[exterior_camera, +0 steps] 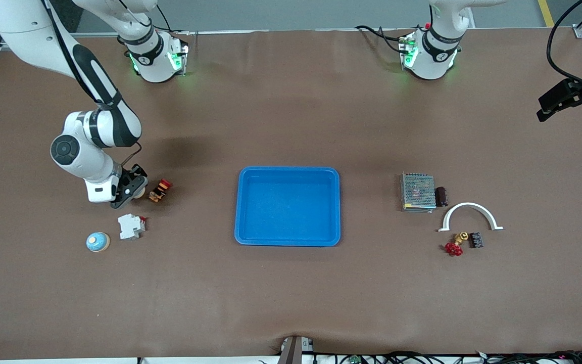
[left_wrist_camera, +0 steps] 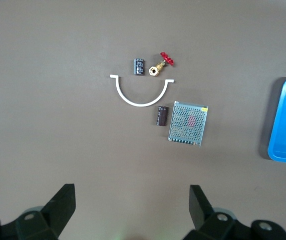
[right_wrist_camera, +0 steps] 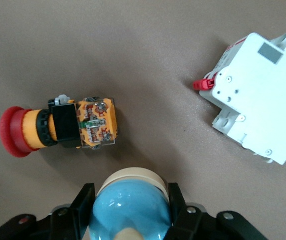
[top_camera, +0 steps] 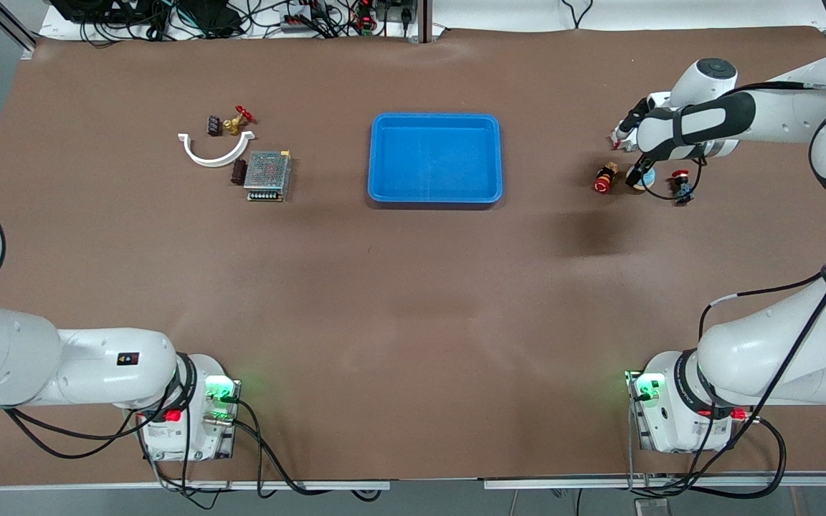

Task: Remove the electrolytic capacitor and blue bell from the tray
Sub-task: 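Lower the second bell beside the breaker and open the right gripper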

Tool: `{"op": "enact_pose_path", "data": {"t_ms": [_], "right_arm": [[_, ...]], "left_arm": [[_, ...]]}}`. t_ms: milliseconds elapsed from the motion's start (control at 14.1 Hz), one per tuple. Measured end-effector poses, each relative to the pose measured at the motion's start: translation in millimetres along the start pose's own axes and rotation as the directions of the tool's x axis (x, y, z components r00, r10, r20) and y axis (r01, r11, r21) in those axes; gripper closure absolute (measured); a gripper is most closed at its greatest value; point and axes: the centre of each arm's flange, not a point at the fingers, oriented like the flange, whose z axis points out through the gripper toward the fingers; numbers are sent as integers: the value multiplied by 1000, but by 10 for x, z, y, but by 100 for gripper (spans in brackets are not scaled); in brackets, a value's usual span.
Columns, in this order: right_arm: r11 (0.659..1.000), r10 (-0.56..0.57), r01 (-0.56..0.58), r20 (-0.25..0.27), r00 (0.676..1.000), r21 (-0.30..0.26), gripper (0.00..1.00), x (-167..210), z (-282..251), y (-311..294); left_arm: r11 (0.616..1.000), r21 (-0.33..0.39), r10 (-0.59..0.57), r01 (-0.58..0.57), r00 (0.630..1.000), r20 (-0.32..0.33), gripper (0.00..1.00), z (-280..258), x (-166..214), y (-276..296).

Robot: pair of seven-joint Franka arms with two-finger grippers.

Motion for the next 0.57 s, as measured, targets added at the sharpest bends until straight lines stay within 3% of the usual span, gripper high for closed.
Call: {"op": "enact_pose_path", "data": {"t_ms": [213,427,569], "right_arm": [[1000,2,-2,-2,1000,-2,26,-4,-3,8],[1000,3,-3,-4,1000,-4,0,-5,-8,16],[1000,2,-2,-7,1000,-7,0,10,-25,25]], "left_arm": [[1000,0,-1,1,1000,1,0,4,1,-7],[1000,0,-1,1,1000,1,0,5,1,-8],[1000,0,-2,2,1000,1,0,5,1,-8]]}}
